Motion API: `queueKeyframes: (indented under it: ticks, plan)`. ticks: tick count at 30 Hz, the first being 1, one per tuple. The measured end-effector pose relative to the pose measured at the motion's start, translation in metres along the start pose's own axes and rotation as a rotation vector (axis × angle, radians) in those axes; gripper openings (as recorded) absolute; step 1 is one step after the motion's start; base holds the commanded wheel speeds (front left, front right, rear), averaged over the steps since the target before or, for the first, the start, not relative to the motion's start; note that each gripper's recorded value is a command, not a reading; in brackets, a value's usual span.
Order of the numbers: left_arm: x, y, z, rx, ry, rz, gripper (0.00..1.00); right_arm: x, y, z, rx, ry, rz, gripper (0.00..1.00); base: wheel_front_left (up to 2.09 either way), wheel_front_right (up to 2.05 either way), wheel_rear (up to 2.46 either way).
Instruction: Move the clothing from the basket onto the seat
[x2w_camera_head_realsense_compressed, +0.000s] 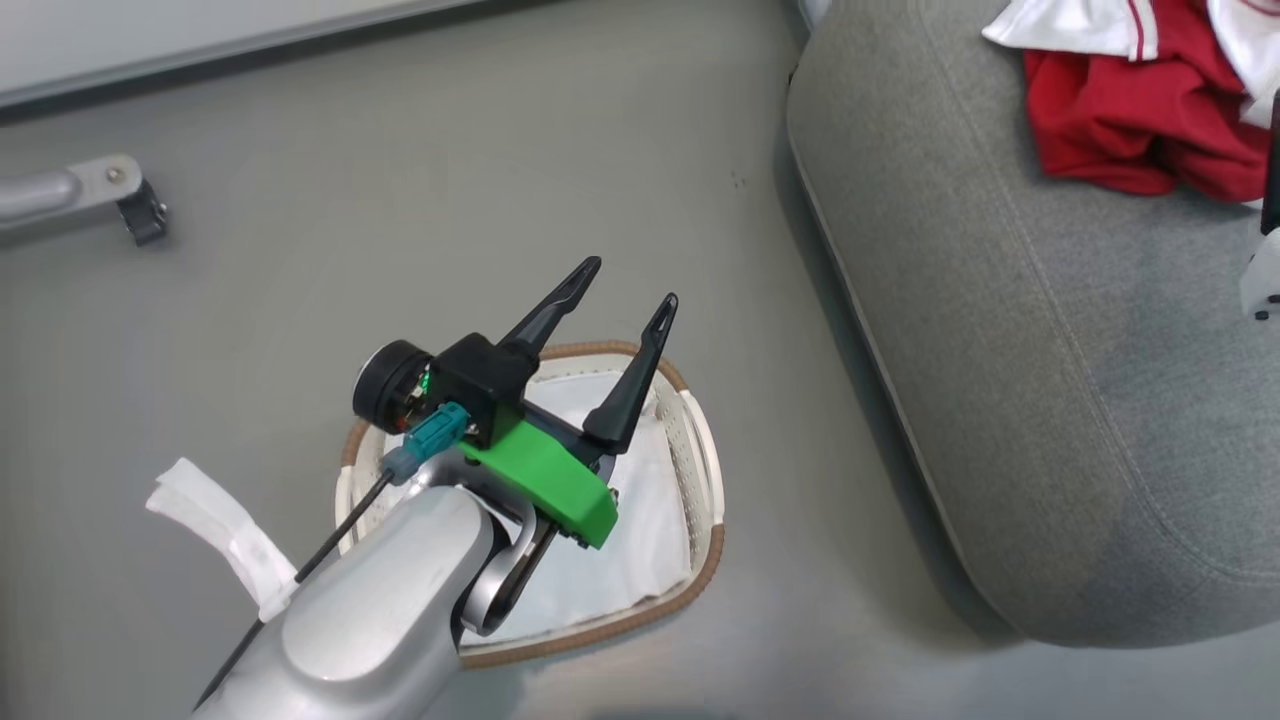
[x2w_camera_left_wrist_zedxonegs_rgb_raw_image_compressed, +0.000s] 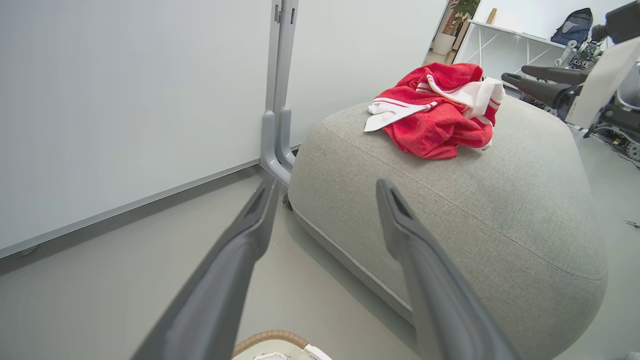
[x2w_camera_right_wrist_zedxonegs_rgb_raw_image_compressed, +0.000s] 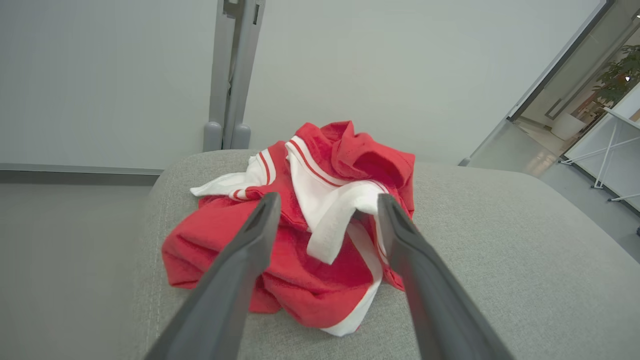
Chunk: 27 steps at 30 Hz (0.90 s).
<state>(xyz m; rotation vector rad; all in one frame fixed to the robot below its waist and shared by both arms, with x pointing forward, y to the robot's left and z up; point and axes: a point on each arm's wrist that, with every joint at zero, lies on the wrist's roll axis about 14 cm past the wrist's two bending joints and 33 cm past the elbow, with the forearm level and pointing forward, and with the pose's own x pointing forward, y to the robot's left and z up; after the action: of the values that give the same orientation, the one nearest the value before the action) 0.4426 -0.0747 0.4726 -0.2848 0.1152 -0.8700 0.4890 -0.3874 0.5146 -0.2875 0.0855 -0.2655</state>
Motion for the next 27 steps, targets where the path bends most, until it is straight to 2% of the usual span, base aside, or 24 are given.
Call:
queueKeyframes:
  ticks: [5,13,20,27]
  plan:
    - [-0.015,0.011,0.016,0.008,-0.034,0.091,1.0,-0.002,0.022,0.033,0.019,-0.09,0.056,1.0,0.0,0.0,0.0]
    - [-0.061,0.041,0.027,0.012,-0.073,0.289,1.0,-0.011,0.086,0.067,0.097,-0.18,0.188,1.0,0.0,0.0,0.0]
    - [-0.106,0.063,0.038,0.023,-0.118,0.454,1.0,-0.036,0.147,0.077,0.174,-0.206,0.311,1.0,0.0,0.0,0.0]
    - [-0.154,0.075,0.046,0.035,-0.166,0.603,1.0,-0.073,0.182,0.074,0.264,-0.204,0.366,1.0,0.0,0.0,0.0]
